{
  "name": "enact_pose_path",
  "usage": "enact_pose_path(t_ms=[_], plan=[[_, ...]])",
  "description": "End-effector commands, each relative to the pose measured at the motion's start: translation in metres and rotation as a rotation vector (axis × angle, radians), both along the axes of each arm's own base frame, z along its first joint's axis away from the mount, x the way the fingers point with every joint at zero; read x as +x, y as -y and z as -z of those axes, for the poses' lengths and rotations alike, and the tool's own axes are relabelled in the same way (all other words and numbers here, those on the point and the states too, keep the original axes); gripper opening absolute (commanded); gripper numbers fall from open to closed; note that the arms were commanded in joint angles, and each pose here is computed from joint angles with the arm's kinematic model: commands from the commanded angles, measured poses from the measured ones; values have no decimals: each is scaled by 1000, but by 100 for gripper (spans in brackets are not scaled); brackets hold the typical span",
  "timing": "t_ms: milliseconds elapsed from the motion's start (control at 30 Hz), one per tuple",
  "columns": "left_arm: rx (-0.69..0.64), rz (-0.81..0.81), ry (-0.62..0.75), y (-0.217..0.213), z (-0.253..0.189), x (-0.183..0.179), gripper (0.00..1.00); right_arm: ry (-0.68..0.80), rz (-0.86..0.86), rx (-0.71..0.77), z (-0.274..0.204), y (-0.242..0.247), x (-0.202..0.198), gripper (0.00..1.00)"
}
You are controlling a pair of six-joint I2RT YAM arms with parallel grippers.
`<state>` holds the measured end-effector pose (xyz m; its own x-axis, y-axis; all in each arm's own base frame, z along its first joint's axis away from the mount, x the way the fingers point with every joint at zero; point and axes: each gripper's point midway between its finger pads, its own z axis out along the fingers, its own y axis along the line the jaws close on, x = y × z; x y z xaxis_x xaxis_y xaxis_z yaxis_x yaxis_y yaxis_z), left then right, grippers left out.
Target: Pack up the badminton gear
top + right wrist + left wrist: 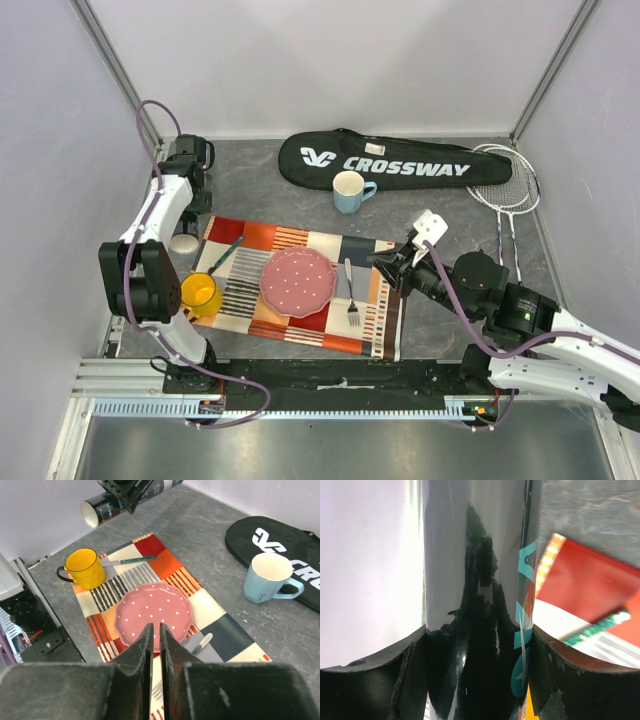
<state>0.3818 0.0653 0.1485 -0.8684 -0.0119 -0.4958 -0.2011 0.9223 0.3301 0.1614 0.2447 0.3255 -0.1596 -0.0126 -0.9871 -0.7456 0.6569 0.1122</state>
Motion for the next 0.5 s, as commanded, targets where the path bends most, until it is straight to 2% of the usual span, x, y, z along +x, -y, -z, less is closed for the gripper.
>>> enact_pose_path(t_ms=[0,267,400,467], plan=[[271,60,34,-53,-23,25,2,41,39,-42,-3,13,5,14],[218,151,-16,-51,37,36,2,73,64,-24,-9,24,5,12],[230,138,-54,-57,55,44,3,79,70,-22,-11,27,5,12],[230,127,-81,-59,66,46,6,78,74,-27,-11,28,6,11]])
